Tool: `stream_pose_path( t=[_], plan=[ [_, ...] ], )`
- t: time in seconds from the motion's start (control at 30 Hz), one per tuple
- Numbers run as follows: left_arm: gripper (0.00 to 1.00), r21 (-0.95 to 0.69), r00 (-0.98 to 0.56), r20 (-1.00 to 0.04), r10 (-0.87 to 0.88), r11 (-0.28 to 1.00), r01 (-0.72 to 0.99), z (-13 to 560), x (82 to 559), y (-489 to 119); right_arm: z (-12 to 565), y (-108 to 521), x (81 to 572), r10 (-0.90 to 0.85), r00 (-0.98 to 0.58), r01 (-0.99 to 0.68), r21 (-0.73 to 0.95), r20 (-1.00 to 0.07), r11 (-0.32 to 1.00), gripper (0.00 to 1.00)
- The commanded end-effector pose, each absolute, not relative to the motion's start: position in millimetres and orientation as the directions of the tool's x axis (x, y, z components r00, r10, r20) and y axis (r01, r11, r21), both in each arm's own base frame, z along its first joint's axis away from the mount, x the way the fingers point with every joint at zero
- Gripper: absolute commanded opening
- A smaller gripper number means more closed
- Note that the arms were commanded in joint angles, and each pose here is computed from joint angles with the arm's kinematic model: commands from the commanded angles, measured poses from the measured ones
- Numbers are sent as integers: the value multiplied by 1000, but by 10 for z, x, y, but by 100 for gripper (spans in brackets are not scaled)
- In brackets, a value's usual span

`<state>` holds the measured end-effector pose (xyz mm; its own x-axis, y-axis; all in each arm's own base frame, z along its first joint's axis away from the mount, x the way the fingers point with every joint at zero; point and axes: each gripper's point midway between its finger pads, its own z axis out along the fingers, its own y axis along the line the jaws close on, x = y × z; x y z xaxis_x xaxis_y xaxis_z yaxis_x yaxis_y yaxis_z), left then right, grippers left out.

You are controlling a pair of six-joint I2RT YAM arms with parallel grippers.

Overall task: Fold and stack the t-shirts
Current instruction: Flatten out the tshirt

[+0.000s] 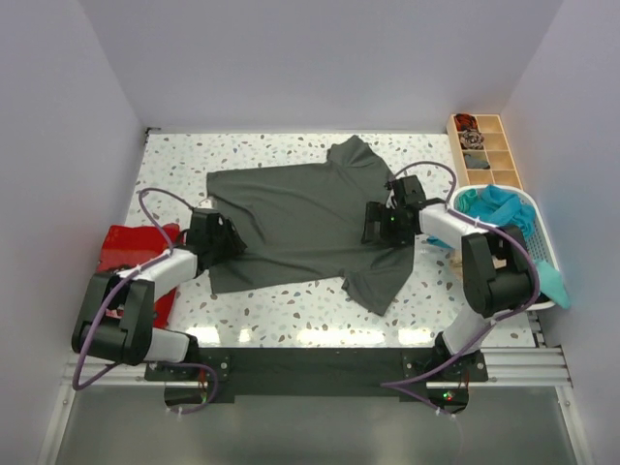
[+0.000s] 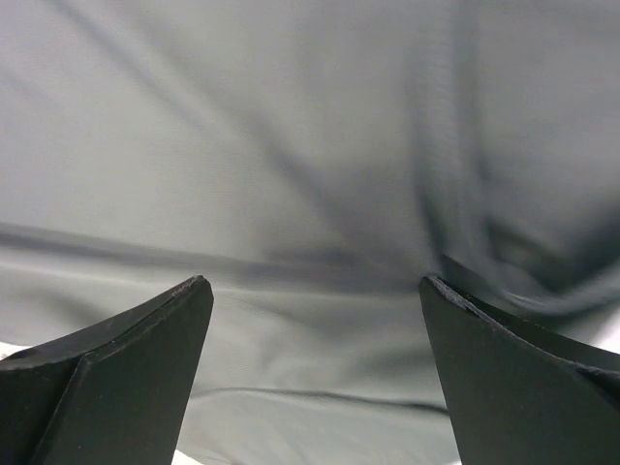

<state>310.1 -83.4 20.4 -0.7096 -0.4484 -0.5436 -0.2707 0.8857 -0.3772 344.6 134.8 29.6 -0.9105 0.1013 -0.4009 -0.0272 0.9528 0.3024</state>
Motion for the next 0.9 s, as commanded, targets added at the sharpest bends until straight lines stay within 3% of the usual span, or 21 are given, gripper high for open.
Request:
stream_pose_path(
  t=[0.0, 0.2, 0.33, 0.43, 0.63, 0.87],
  plan=[
    [57, -194, -859, -356, -367, 929, -316, -144, 2392, -635, 470, 1064, 3192, 96, -918, 23, 189, -386, 982, 93],
    [58, -228, -851, -355, -387, 919, -322, 62, 2294, -757, 637, 1151, 2711, 58, -950, -11, 220, -308, 976, 93],
    [58, -251, -822, -403, -404, 912, -325, 226, 2426, -760, 941, 1185, 2750, 78, -900, -39, 258, -429, 965, 92],
    [58, -291, -795, -452, -403, 910, -296, 442, 2624, -818, 1128, 1335, 2834, 73, -885, -90, 324, -460, 942, 93],
    [59, -356, -749, -522, -408, 902, -244, 882, 2825, -899, 807, 1558, 2606, 64, -937, -102, 442, -344, 891, 91],
    [62, -433, -671, -608, -425, 885, -169, 1146, 3048, -992, 625, 1618, 2765, 49, -922, -141, 449, -385, 882, 91]
  ],
)
